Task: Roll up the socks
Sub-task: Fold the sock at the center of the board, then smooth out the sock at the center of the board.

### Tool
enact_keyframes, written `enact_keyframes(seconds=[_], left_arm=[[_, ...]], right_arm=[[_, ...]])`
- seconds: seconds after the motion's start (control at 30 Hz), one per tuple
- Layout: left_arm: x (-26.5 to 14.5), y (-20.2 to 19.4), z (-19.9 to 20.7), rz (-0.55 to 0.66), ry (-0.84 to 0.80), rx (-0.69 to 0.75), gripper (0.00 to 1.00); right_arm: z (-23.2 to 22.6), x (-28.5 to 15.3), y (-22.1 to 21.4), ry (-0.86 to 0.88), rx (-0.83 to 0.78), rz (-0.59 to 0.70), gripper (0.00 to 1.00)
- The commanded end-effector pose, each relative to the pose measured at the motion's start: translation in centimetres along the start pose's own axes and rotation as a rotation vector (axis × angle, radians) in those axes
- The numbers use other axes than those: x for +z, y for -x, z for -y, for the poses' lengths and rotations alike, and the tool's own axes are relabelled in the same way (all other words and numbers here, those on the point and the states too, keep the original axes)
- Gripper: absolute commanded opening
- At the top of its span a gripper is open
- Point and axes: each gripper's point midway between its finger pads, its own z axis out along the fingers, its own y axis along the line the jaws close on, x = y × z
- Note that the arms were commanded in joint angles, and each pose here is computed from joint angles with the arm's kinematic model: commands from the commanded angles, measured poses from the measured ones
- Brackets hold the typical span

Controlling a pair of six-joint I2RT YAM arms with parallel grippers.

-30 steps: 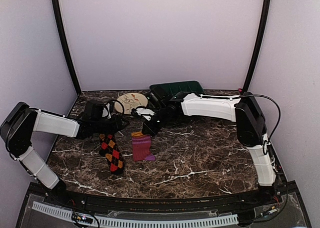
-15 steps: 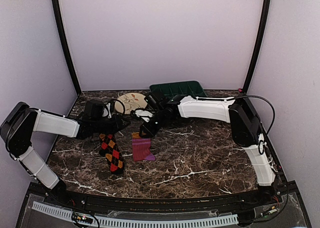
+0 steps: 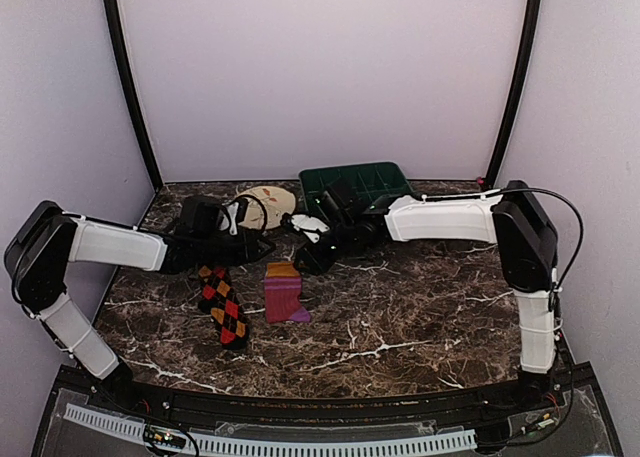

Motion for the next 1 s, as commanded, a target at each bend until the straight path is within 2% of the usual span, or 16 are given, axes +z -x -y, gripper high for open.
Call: enact_keyframes(seconds=[0.0,0.2,0.3,0.43,0.6,0.77,0.97], left_arm=[[1.1,0.0,2.6,-0.069,-0.041,0.124,0.40],[2.9,-1.3,3.2,-0.174,-0.030,0.178,0.39],[3.5,-1.9,2.9,-0.200,-0.031,0.165,0.33],[4.2,-2.8,2.5,-0.231,-0.040,0.142,0.27],[5.1,-3.7,2.2,-0.257,-0.061,0.112,0.22],[5.9,-4.2,1.7,-0.276,-0.059,0.089,0.18],[6.7,-5.3,-0.2,-0.310,0.010,0.059,0.14]], right_arm=[[-0.6,-3.9,1.9,-0.050,-0.029,0.127,0.49],[-3.9,-4.6,-2.1,-0.104,-0.156,0.067,0.49],[-5.7,-4.5,-3.3,-0.114,-0.190,0.068,0.46],[-7.2,-4.1,-3.7,-0.077,-0.166,0.113,0.33],[-8.5,-3.7,-2.4,-0.008,-0.106,0.198,0.15],[-9.3,-2.6,-1.3,0.054,-0.062,0.234,0.05],[-9.9,-1.1,-0.3,0.164,0.020,0.251,0.01]])
